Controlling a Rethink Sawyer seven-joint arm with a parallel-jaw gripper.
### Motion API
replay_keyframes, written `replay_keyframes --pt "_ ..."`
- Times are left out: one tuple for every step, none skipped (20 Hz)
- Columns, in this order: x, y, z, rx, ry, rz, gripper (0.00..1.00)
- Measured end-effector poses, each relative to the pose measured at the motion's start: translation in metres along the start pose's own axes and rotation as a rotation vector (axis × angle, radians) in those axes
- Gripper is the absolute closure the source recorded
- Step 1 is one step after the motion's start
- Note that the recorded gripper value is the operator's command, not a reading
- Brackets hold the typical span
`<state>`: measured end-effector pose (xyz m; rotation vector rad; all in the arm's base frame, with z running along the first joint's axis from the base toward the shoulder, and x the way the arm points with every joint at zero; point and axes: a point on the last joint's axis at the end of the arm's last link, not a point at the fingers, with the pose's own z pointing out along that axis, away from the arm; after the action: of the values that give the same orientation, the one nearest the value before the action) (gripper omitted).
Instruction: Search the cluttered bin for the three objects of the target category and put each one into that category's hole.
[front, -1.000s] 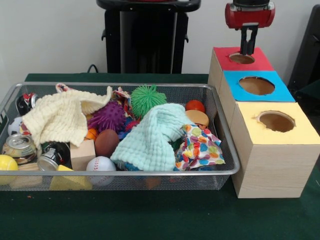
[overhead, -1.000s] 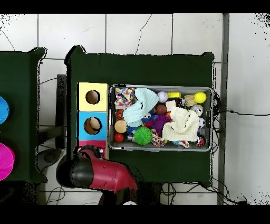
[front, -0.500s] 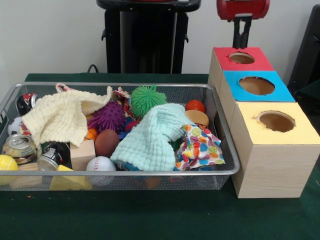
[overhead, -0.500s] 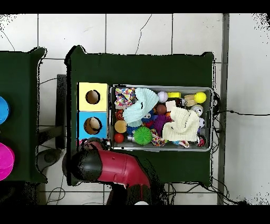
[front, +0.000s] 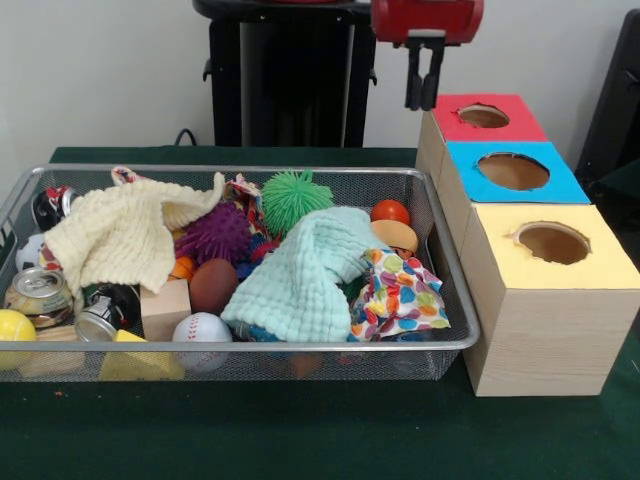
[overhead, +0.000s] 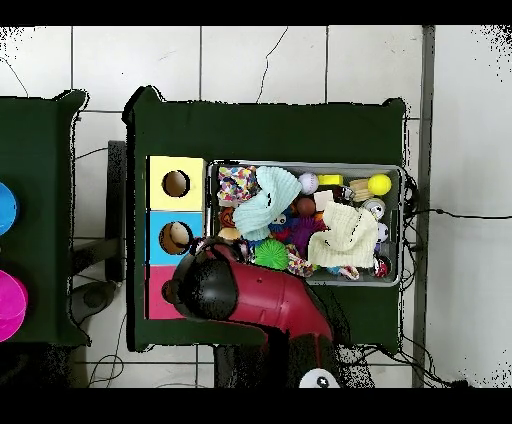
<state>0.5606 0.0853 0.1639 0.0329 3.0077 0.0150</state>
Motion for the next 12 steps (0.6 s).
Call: replay_keyframes --pt "-0.001 -0.002 0.000 0.002 -0.003 0.000 1.00" --pt "-0.003 -0.005 0.000 0.005 -0.005 -0.001 1.00" --pt "-0.007 -0.011 0.000 0.011 -0.012 -0.002 1.00" --pt "-0.011 -0.015 0.000 0.016 -0.020 -0.005 1.00" --pt "-0.015 -0.018 0.000 0.021 -0.027 -0.009 1.00" --pt "-0.021 -0.022 0.001 0.028 -0.035 -0.016 1.00" --pt "-0.023 -0.024 0.001 0.031 -0.039 -0.019 1.00" --pt "-0.027 -0.026 0.002 0.036 -0.045 -0.024 1.00" --pt "-0.031 -0.028 0.002 0.040 -0.052 -0.030 1.00" --pt "-0.034 -0.029 0.002 0.043 -0.057 -0.035 1.00" --pt "-0.040 -0.030 0.001 0.050 -0.069 -0.046 1.00" --pt "-0.043 -0.031 0.001 0.053 -0.074 -0.051 1.00"
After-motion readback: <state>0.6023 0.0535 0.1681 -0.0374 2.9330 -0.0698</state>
